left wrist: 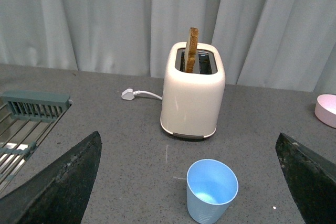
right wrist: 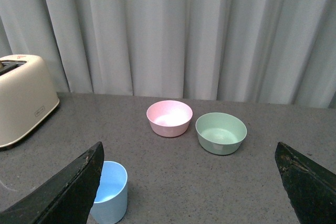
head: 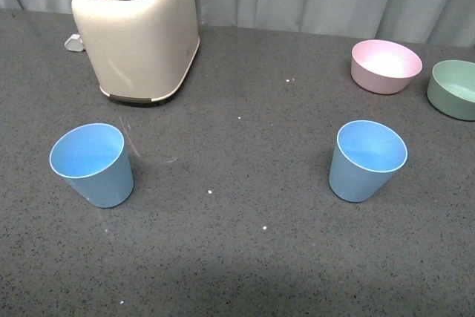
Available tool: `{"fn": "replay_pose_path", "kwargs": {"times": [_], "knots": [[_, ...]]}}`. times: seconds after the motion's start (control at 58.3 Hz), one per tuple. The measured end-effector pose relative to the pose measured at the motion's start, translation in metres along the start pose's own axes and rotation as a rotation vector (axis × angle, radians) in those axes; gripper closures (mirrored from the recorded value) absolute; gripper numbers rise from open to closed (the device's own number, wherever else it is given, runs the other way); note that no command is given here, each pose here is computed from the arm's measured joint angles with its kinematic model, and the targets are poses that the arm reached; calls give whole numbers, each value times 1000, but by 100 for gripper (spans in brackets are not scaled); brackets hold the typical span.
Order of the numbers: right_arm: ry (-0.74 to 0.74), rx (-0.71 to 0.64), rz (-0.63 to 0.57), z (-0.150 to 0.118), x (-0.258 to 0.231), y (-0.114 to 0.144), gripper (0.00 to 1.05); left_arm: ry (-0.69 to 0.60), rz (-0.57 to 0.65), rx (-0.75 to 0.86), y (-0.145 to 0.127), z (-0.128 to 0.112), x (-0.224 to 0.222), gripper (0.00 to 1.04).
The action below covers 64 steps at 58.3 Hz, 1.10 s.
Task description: Stack blue cups with both arms
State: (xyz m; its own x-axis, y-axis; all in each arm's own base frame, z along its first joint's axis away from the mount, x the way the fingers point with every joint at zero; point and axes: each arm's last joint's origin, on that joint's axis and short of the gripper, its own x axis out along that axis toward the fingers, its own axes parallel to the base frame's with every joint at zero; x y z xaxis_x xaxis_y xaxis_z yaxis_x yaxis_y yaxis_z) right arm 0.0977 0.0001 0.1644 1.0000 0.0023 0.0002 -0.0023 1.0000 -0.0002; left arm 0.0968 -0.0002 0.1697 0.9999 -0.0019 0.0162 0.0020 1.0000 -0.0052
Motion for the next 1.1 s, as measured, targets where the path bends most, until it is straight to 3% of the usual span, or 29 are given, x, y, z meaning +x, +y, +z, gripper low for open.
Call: {"fn": "replay_pose_path", "kwargs": {"times": [0.257, 0.292, 0.36, 0.429, 0.772, 1.098], "knots": [[0, 0, 0, 0, 0, 0, 10, 0, 0, 0, 0, 0, 0, 7], [0, 0, 0, 0, 0, 0, 10, 36, 32, -6, 0, -1, 0, 7], [0, 0, 0, 0, 0, 0, 10, 256, 186, -10, 1, -3, 3, 7], [0, 0, 0, 0, 0, 0, 10, 369, 242, -3, 2, -6, 11, 7], [0, 0, 0, 0, 0, 0, 10, 477, 156, -131, 13, 16, 82, 7], [0, 0, 0, 0, 0, 0, 10, 785, 98, -282, 5, -10, 170, 7]]}}
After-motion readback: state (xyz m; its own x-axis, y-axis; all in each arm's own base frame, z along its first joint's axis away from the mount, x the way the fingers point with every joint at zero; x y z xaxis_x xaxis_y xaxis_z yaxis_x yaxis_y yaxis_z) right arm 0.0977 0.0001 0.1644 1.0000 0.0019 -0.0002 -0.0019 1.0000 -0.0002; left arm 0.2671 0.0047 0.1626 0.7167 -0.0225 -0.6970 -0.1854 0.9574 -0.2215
